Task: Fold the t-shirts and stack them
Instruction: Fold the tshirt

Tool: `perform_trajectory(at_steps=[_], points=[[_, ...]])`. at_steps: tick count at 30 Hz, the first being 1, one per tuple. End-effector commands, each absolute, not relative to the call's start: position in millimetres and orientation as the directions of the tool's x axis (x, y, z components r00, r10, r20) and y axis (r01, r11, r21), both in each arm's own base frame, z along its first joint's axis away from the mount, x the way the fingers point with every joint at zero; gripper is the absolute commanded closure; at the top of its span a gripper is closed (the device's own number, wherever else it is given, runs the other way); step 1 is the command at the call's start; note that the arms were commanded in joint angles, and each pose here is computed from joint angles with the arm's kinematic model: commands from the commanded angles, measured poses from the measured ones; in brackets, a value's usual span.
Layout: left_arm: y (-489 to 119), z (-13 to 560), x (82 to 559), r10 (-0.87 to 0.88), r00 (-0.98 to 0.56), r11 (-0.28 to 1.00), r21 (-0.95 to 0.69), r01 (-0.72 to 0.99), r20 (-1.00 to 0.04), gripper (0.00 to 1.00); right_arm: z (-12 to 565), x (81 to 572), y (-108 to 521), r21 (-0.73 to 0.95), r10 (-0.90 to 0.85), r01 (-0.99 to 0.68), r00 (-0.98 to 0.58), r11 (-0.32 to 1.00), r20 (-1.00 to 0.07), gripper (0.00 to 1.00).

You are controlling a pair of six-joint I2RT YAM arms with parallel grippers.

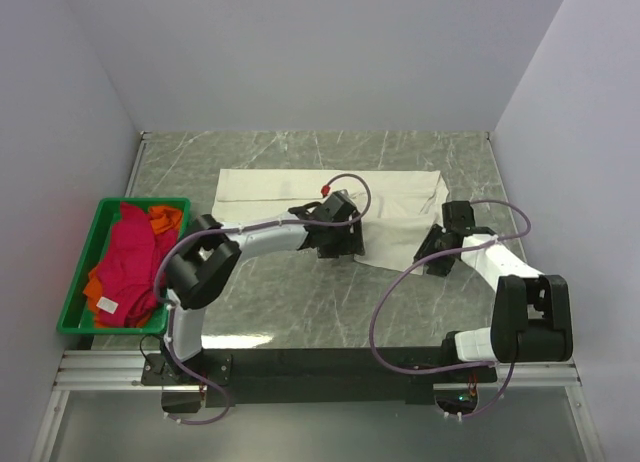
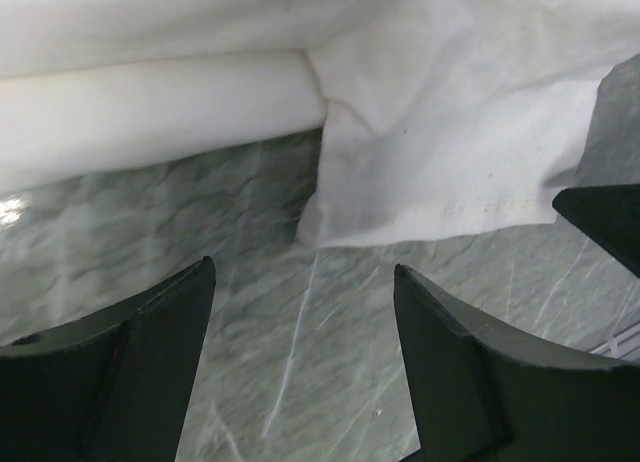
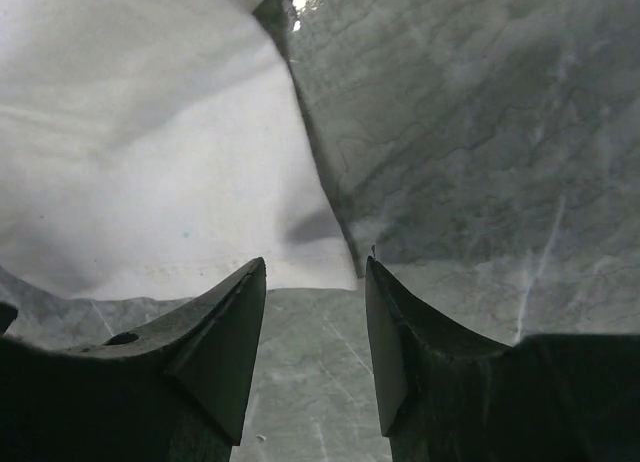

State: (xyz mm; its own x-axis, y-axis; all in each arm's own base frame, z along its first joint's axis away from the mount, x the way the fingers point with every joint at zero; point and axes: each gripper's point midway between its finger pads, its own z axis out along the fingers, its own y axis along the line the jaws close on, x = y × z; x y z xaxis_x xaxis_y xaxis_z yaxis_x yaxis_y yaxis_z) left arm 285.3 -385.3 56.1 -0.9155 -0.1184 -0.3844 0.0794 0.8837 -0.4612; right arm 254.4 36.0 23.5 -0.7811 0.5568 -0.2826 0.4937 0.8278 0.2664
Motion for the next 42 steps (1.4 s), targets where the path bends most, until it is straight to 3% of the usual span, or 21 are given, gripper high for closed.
perform_trajectory(at_steps=[1, 10, 14, 18, 21, 24, 34, 42], points=[[-416, 64, 293, -0.111, -0.914, 0.854, -0.507, 0.113, -0.391, 0.23, 16, 253, 42, 0.268, 0.538, 0.474, -0.797, 0.839, -0.275, 0.48], [-428, 30, 296, -0.07, -0.93, 0.883, -0.457, 0.111, -0.361, 0.3, 8, 249, 45, 0.257, 0.529, 0.471, -0.81, 0.844, -0.254, 0.51], [-431, 20, 291, -0.049, -0.938, 0.891, -0.44, 0.115, -0.344, 0.39, 6, 249, 48, 0.265, 0.527, 0.467, -0.814, 0.844, -0.245, 0.6], [-432, 15, 287, -0.046, -0.944, 0.89, -0.443, 0.111, -0.328, 0.61, 9, 253, 49, 0.277, 0.526, 0.459, -0.81, 0.844, -0.259, 0.79], [-436, 21, 288, -0.042, -0.943, 0.883, -0.454, 0.12, -0.33, 0.88, 16, 261, 51, 0.301, 0.53, 0.452, -0.802, 0.84, -0.276, 0.94], [-437, 38, 299, -0.052, -0.929, 0.878, -0.46, 0.131, -0.365, 0.99, 32, 277, 51, 0.327, 0.531, 0.435, -0.785, 0.839, -0.319, 1.0], [-440, 96, 359, -0.147, -0.909, 0.791, -0.599, 0.129, -0.391, 0.95, 121, 370, 55, 0.427, 0.546, 0.361, -0.691, 0.829, -0.475, 1.0], [-430, 110, 414, -0.228, -0.901, 0.702, -0.704, 0.111, -0.369, 0.92, 133, 434, 61, 0.444, 0.509, 0.295, -0.692, 0.846, -0.511, 1.0]])
